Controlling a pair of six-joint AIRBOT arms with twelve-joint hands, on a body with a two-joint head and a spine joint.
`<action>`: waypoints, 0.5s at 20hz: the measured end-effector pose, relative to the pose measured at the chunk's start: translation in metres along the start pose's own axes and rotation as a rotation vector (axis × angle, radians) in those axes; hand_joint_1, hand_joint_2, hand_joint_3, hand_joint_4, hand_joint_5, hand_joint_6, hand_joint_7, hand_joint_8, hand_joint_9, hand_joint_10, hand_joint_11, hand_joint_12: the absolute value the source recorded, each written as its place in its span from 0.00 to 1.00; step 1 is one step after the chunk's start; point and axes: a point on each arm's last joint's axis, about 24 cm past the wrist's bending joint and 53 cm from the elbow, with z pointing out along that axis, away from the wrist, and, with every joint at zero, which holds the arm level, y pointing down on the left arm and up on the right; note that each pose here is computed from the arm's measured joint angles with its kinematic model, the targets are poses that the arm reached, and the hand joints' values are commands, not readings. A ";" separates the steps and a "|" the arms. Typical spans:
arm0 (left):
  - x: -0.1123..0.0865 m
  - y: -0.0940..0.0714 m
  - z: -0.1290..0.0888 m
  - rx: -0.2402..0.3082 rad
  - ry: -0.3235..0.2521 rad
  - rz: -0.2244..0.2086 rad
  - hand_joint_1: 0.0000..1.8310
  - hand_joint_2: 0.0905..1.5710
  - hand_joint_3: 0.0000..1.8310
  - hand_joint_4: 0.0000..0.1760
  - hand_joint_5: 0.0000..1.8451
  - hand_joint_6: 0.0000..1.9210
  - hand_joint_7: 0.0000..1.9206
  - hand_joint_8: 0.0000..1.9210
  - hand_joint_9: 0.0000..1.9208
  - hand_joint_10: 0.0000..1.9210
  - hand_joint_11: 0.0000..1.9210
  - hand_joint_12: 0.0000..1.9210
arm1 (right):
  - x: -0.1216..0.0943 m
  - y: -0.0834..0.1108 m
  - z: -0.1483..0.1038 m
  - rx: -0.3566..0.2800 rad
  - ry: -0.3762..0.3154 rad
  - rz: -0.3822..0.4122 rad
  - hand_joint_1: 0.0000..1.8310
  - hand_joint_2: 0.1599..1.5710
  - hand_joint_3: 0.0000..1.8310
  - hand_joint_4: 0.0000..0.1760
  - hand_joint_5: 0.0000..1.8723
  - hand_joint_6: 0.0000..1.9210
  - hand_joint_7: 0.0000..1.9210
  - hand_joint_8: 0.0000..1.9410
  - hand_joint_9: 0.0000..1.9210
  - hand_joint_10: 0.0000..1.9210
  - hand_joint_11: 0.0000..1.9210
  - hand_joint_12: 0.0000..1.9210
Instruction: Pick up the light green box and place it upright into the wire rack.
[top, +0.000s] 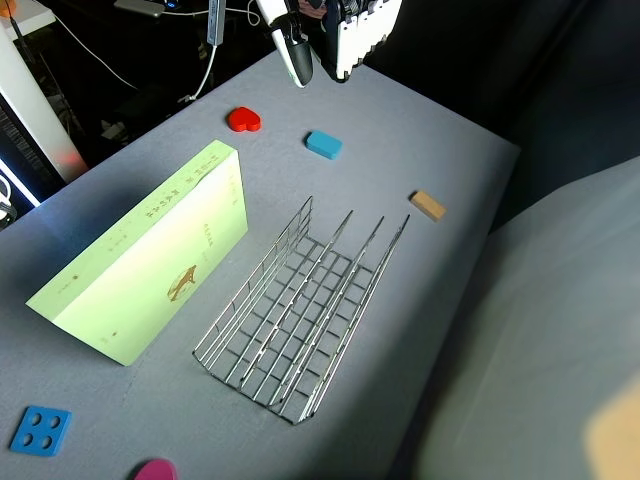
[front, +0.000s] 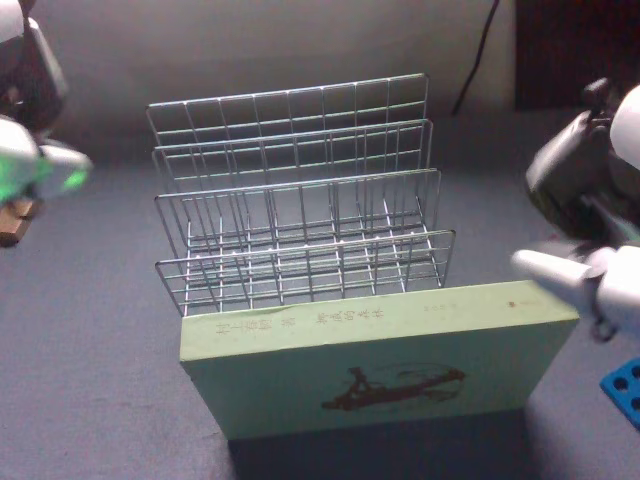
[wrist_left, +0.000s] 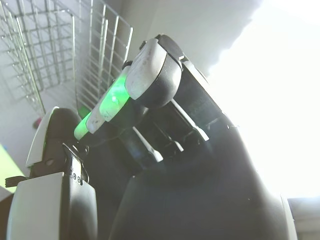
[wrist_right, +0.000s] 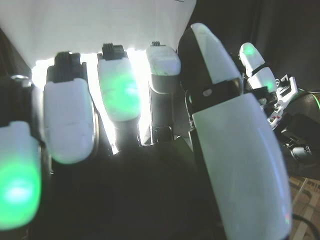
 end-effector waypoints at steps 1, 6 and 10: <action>0.001 0.000 0.000 0.001 0.005 -0.005 0.07 0.76 0.01 0.48 0.17 0.00 0.15 0.00 0.14 0.00 0.00 0.45 | 0.000 0.000 0.000 0.002 0.000 0.000 0.03 0.68 0.00 0.61 0.05 0.00 0.07 0.00 0.06 0.00 0.00 0.29; 0.004 -0.004 -0.001 0.012 0.014 -0.011 0.00 0.77 0.00 0.59 0.15 0.00 0.12 0.00 0.11 0.00 0.00 0.37 | 0.001 0.002 -0.001 0.007 -0.001 -0.004 0.00 0.64 0.00 0.65 0.03 0.00 0.04 0.00 0.04 0.00 0.00 0.25; 0.009 -0.013 -0.003 0.033 0.029 -0.015 0.00 0.77 0.00 0.60 0.13 0.00 0.10 0.00 0.09 0.00 0.00 0.35 | 0.008 0.011 0.000 -0.009 0.012 0.019 0.00 0.63 0.00 0.65 0.03 0.00 0.03 0.00 0.02 0.00 0.00 0.24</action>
